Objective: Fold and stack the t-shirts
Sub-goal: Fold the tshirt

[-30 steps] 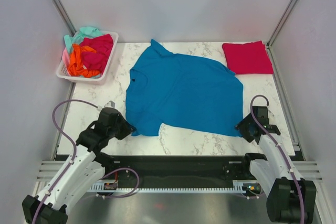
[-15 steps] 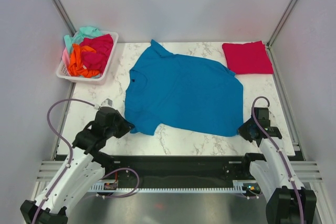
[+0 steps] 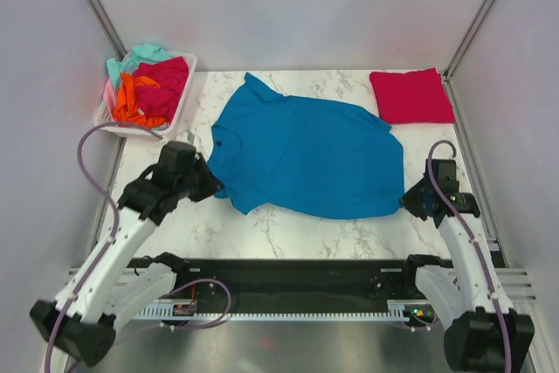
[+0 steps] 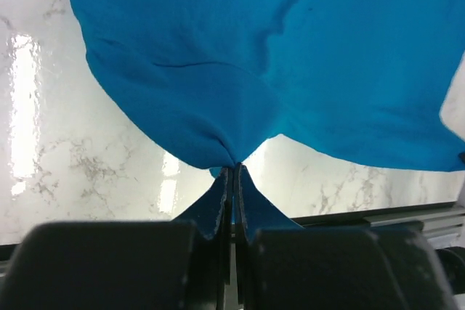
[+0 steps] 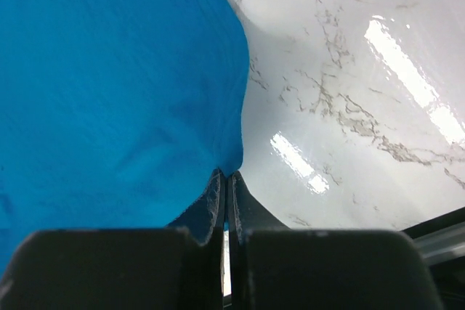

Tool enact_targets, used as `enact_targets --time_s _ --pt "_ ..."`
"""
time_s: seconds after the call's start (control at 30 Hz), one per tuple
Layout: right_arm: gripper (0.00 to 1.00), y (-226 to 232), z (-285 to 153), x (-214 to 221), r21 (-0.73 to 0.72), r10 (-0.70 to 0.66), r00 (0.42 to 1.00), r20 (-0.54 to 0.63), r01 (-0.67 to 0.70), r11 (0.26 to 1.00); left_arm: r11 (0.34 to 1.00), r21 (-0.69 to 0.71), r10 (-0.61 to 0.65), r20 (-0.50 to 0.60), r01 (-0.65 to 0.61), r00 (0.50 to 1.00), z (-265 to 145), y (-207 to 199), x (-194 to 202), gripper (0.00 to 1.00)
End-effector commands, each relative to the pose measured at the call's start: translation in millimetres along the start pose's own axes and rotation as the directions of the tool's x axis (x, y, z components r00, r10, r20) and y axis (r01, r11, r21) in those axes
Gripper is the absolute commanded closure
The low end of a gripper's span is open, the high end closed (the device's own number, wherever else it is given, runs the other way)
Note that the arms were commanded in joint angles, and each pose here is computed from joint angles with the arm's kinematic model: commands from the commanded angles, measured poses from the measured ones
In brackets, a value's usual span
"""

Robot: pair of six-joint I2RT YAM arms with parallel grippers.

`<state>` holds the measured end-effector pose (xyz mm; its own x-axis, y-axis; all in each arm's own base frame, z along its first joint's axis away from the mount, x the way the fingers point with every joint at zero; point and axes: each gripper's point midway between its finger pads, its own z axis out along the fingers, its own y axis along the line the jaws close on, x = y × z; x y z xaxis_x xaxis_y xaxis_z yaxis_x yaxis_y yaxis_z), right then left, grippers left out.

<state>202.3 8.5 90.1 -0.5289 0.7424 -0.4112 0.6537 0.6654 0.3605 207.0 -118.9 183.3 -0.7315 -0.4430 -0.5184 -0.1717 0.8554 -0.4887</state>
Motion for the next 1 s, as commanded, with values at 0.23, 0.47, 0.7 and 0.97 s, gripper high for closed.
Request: enact_targets --time_s 0.23,0.47,0.7,0.97 --pt "1.00 69 23 -74 -0.043 -0.115 0.991 0.071 0.118 0.992 0.952 -0.093 0.280 -0.109 -0.290 0.954 69 -36 -72 0.94" --pt "1.00 82 62 -92 0.003 -0.158 0.987 0.030 0.158 0.987 0.924 -0.145 0.329 -0.177 -0.355 0.928 119 -35 -105 0.94" --pt "1.00 90 96 -109 0.020 -0.154 0.988 0.009 0.153 0.988 0.905 -0.179 0.342 -0.235 -0.386 0.910 165 -32 -136 0.92" --pt "0.87 83 133 -121 0.053 -0.126 0.991 -0.048 0.128 0.990 0.886 -0.181 0.357 -0.323 -0.428 0.876 214 -27 -168 0.56"
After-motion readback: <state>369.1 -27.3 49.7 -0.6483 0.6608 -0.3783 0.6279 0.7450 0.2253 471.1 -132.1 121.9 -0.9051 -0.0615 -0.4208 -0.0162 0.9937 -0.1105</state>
